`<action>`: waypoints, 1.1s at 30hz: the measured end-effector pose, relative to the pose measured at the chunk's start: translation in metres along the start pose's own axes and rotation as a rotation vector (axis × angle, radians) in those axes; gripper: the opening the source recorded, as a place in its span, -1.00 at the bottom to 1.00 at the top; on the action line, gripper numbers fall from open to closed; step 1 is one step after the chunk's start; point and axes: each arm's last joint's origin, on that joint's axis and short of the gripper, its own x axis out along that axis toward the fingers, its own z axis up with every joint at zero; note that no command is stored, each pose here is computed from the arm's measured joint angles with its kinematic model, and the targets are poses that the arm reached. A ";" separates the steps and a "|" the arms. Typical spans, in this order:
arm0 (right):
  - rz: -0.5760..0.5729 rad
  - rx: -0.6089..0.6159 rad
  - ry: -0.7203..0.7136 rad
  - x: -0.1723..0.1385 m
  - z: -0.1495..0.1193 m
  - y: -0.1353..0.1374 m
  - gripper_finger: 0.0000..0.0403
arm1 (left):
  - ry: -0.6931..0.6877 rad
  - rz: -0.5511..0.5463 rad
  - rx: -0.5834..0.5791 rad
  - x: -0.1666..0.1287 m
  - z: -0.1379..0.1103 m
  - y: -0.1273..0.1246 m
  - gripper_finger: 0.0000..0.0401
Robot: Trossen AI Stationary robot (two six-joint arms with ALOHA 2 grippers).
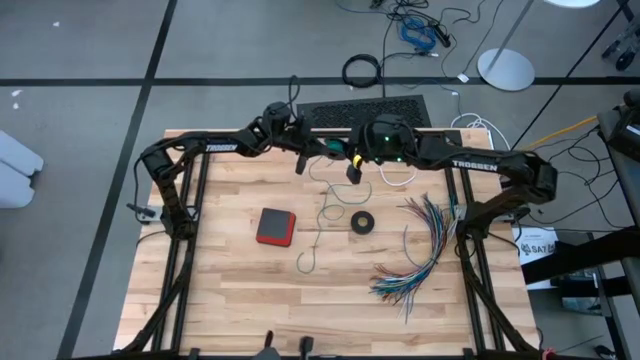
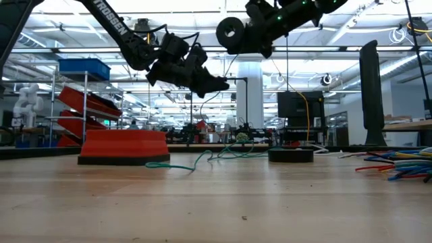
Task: Coiling cords
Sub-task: Coil the green wire cable on the spool
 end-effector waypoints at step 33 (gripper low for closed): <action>-0.263 -0.282 0.430 -0.010 -0.035 -0.007 -1.00 | 0.003 0.043 -0.098 -0.008 -0.001 0.008 -0.99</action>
